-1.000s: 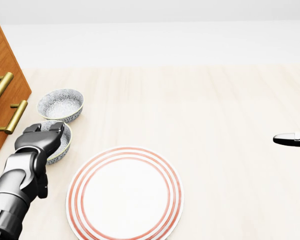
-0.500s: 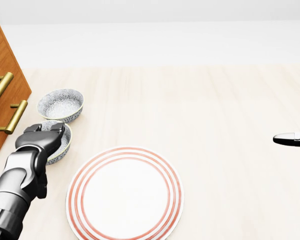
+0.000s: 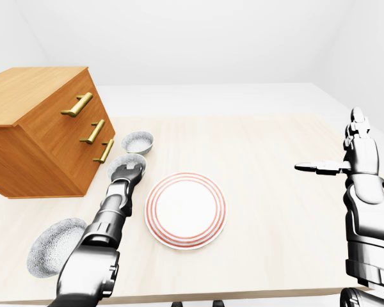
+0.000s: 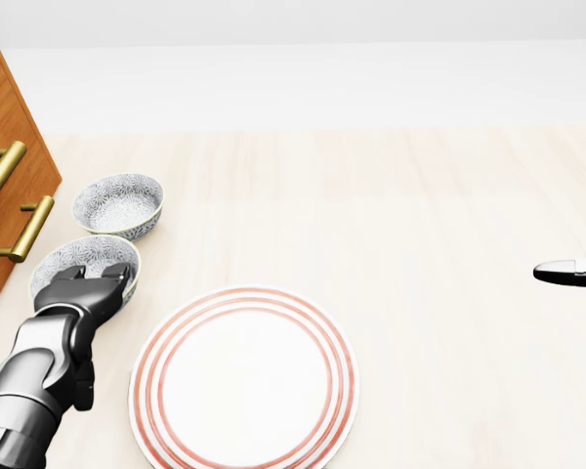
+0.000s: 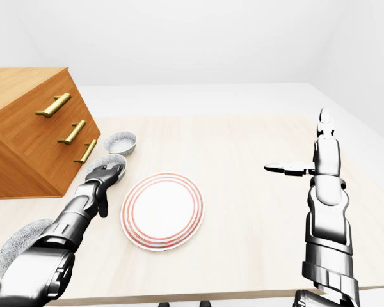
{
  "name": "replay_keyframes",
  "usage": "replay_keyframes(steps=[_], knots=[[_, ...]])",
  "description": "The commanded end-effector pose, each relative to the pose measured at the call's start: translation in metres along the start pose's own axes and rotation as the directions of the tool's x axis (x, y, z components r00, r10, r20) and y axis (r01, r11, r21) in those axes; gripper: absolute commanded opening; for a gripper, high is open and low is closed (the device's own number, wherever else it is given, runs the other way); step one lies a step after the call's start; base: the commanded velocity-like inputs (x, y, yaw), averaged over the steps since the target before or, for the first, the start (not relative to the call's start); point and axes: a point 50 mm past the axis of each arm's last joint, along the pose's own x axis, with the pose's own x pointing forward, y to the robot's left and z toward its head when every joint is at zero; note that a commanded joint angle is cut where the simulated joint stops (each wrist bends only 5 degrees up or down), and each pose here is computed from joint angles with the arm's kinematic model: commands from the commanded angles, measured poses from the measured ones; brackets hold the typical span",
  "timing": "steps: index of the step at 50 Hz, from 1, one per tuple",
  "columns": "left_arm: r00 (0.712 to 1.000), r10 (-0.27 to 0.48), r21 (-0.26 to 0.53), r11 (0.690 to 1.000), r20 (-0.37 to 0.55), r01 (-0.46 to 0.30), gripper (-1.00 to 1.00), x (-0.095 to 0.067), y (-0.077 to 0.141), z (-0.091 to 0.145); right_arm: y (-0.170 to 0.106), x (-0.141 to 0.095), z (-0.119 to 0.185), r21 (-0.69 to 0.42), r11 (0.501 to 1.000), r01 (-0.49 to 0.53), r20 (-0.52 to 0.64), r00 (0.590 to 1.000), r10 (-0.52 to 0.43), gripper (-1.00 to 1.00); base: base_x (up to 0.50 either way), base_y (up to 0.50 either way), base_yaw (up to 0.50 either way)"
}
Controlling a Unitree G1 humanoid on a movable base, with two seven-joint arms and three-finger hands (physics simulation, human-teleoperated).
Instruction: Put the bowl in the middle on the plate.
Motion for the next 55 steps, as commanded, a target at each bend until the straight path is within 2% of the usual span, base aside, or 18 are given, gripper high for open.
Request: replay_keyframes(steps=[1, 16, 17, 18, 19, 20, 21, 22, 23, 43, 55], knots=[[1.0, -0.006, 0.001, 1.0, 0.005, 0.006, 1.0, 0.0, -0.002, 0.002, 0.0, 0.0, 0.001, 0.0, 1.0, 0.0, 0.003, 1.0, 0.0, 1.0, 0.0, 0.0, 0.0], [1.0, 0.018, -0.022, 1.0, 0.011, -0.017, 1.0, 0.0, 0.003, 0.003, 0.0, -0.001, 0.0, -0.001, 1.0, 0.001, 0.001, 1.0, -0.001, 1.0, 0.0, 0.0, 0.0], [1.0, 0.014, -0.021, 1.0, 0.011, -0.014, 0.8, 0.0, 0.002, 0.003, 0.0, -0.001, 0.0, -0.001, 1.0, 0.002, 0.003, 1.0, -0.002, 1.0, 0.0, 0.0, 0.0], [1.0, 0.018, -0.025, 1.0, 0.012, -0.017, 0.19, 0.0, 0.002, 0.004, 0.0, -0.001, 0.0, -0.002, 1.0, 0.001, 0.0, 1.0, -0.001, 1.0, 0.0, 0.0, 0.0], [1.0, 0.019, -0.024, 1.0, 0.011, -0.019, -0.17, 0.0, 0.002, 0.004, 0.0, 0.0, -0.001, -0.002, 1.0, 0.002, -0.004, 1.0, -0.002, 1.0, 0.0, 0.0, 0.0], [1.0, 0.018, -0.023, 1.0, 0.011, -0.017, -0.4, 0.0, 0.002, 0.004, 0.0, 0.0, -0.002, -0.001, 1.0, 0.002, -0.006, 1.0, -0.002, 1.0, 0.0, 0.0, 0.0], [1.0, 0.017, -0.023, 1.0, 0.012, -0.017, -0.4, 0.0, 0.002, 0.004, 0.0, 0.0, -0.002, -0.001, 1.0, 0.002, -0.007, 1.0, -0.002, 1.0, 0.0, 0.0, 0.0], [1.0, 0.022, -0.023, 0.999, 0.012, -0.022, -0.77, 0.0, 0.003, 0.004, 0.001, 0.0, -0.003, -0.001, 1.0, 0.002, -0.014, 1.0, -0.002, 1.0, 0.0, 0.0, 0.0], [1.0, 0.021, -0.022, 1.0, 0.014, -0.021, -1.0, 0.0, 0.002, 0.005, 0.001, 0.0, -0.004, 0.0, 1.0, 0.003, -0.016, 1.0, -0.003, 1.0, 0.0, 0.0, 0.0], [0.999, 0.031, -0.029, 0.999, 0.026, -0.031, -1.0, 0.001, -0.002, 0.01, -0.001, -0.003, 0.009, -0.007, 1.0, 0.002, 0.044, 0.999, -0.002, 1.0, 0.0, 0.0, 0.0], [0.998, 0.046, -0.039, 0.998, 0.051, -0.044, -1.0, -0.004, -0.002, 0.013, 0.0, -0.001, 0.006, -0.008, 1.0, 0.0, 0.029, 1.0, 0.0, 1.0, 0.0, 0.0, 0.0]])
